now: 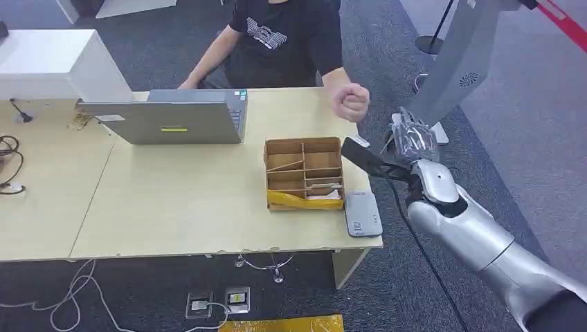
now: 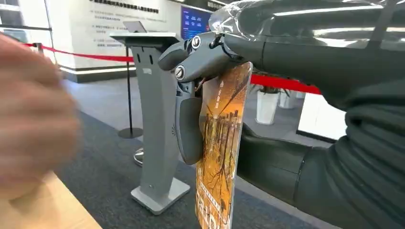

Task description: Pass the card to the sensor for recognition and then transmit it.

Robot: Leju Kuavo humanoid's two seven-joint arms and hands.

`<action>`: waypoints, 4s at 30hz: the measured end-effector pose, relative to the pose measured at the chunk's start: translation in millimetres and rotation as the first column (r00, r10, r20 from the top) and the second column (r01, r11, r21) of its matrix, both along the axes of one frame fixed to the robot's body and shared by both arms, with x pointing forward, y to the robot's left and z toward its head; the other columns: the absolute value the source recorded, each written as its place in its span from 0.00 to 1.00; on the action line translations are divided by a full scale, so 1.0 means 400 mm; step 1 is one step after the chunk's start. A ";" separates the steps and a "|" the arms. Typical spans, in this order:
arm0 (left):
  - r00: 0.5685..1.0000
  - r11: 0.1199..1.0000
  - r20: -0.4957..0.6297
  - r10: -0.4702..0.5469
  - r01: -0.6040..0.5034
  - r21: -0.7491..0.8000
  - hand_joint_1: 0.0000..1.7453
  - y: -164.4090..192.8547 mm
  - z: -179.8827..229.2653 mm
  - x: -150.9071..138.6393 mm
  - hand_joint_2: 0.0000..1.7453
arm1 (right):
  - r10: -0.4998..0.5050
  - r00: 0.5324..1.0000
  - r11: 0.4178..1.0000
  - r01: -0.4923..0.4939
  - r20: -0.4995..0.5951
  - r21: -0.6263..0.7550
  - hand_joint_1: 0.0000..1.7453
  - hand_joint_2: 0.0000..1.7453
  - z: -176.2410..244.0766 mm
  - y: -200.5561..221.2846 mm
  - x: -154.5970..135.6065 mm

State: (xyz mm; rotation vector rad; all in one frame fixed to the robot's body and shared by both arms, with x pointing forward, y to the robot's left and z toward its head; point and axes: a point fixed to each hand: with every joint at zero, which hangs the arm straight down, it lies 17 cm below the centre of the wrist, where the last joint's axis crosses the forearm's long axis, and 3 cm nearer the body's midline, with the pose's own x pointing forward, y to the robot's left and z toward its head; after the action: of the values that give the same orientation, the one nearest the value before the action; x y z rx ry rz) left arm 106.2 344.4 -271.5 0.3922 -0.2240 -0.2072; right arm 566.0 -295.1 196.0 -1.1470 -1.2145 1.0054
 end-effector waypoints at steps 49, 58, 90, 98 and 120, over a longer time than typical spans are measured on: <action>0.977 0.983 0.119 -0.179 0.182 -0.009 0.00 -0.231 0.051 0.188 0.00 | -0.049 0.975 0.951 0.112 -0.218 0.290 1.00 1.00 -0.395 -0.038 -0.186; 0.974 0.976 0.052 -0.219 0.219 -0.001 0.00 -0.154 0.010 0.049 0.00 | -0.093 0.978 0.960 0.139 -0.189 0.244 1.00 1.00 -0.384 -0.103 -0.190; 0.956 0.957 0.038 -0.291 0.291 -0.004 0.00 -0.158 0.011 0.068 0.00 | 0.138 0.966 0.922 -0.206 0.218 0.328 1.00 1.00 0.202 0.185 0.011; 0.954 0.955 0.035 -0.297 0.298 -0.005 0.00 -0.160 0.011 0.068 0.00 | 0.148 0.968 0.919 -0.210 0.202 0.334 1.00 1.00 0.181 0.217 0.018; 0.954 0.954 0.020 -0.299 0.299 -0.009 0.00 -0.158 0.009 0.060 0.00 | 0.076 0.985 0.969 -0.110 0.155 0.220 0.00 1.00 0.111 0.164 0.014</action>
State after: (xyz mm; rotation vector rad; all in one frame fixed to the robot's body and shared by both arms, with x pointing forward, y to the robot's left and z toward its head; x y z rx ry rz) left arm 130.1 281.0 -268.0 0.3475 -0.3031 -0.5008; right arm 571.6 -229.6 240.6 -1.0028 -1.4724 0.8370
